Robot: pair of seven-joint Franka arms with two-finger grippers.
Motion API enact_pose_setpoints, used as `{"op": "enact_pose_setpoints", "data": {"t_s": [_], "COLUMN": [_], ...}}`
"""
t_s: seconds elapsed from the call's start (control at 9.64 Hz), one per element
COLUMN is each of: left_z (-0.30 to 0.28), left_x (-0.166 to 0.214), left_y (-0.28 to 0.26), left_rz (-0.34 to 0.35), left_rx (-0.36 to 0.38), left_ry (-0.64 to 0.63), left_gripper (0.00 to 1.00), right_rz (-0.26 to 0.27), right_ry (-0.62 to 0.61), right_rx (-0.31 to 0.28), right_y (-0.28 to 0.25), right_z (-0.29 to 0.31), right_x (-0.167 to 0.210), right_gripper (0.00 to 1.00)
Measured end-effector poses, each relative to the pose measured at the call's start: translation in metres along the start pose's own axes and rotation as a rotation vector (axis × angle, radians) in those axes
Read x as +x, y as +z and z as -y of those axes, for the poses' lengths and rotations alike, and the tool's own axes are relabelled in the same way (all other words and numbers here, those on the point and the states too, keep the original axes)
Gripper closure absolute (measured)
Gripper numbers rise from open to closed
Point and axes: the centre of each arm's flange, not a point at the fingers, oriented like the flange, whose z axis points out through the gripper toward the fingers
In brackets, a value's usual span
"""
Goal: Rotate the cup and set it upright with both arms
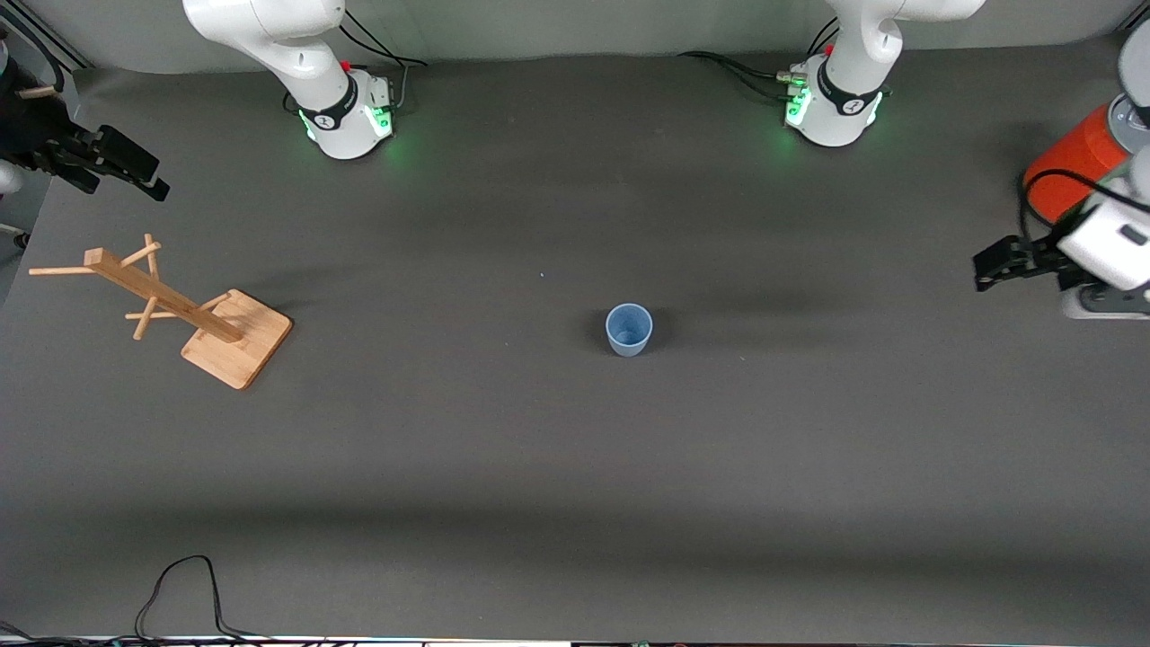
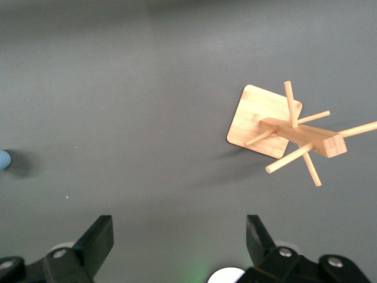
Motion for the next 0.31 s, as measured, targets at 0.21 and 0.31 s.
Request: {"op": "enact_pose_setpoints", "data": {"t_s": [0.21, 0.31], "left_z": [0.011, 0.01], "left_x": [-0.001, -0.001], "left_y": [0.003, 0.004], "left_rz": [0.005, 0.008], "left_rx": [-0.003, -0.005], "left_ry": [-0.02, -0.02], "left_gripper": [0.0, 0.0], "right_rz": [0.022, 0.032], "right_ry": [-0.001, -0.002], "right_rx": [-0.008, -0.011], "right_y": [0.023, 0.032], "right_z": [0.006, 0.009], "right_x": [0.019, 0.027], "right_gripper": [0.0, 0.0]}}
